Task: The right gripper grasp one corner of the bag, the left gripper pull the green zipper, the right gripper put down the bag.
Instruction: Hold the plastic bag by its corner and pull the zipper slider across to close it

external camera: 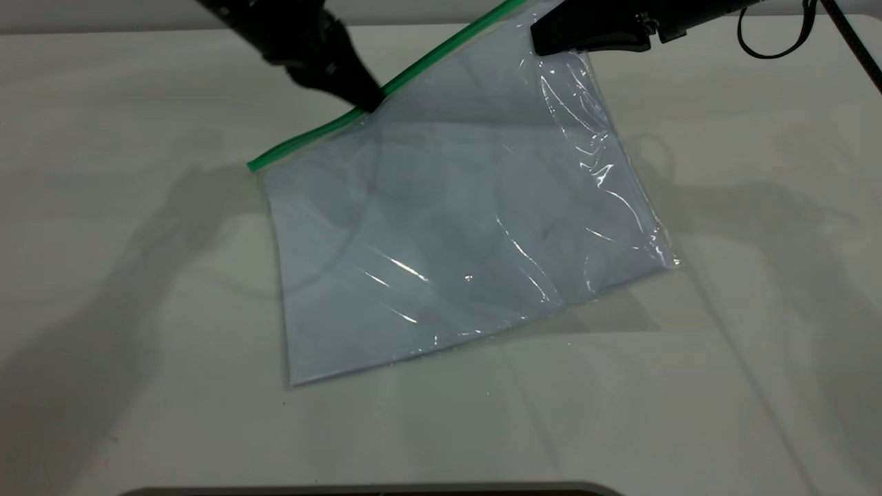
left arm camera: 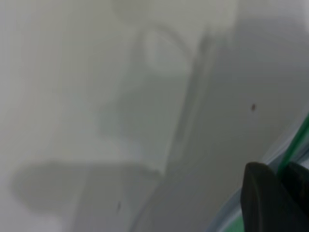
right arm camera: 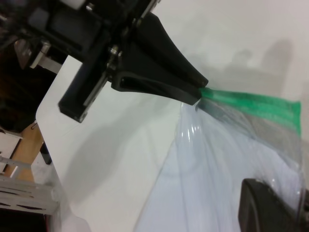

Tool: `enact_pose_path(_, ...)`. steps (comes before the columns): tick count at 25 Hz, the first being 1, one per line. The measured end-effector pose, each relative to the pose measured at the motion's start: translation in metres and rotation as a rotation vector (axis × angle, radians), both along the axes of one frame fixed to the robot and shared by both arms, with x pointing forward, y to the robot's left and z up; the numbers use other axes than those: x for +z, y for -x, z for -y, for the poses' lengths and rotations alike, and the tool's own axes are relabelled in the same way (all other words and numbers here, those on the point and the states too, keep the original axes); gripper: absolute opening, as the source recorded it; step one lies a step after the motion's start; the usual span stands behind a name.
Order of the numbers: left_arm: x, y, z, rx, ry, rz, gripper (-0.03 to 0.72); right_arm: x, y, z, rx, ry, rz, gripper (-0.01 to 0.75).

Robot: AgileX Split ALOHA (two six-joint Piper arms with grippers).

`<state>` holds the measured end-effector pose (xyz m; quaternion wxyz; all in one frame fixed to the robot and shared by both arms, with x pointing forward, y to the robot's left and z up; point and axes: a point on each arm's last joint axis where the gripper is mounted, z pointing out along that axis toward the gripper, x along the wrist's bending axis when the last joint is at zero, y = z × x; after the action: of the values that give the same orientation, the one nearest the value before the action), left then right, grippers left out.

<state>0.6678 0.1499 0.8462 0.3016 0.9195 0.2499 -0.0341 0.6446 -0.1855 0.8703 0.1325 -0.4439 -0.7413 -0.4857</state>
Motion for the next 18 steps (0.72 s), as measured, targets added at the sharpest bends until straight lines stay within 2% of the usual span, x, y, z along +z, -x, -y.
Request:
enact_pose_path(14,-0.024,-0.005,-0.060,0.068,-0.120,-0.098,0.079,0.000,-0.001,0.001,-0.013,-0.002,0.005,0.034)
enact_pose_path(18,-0.027,-0.003,-0.071,0.066,-0.180,-0.127,0.083,0.000,-0.001,0.001,-0.014,-0.003,0.006,0.034)
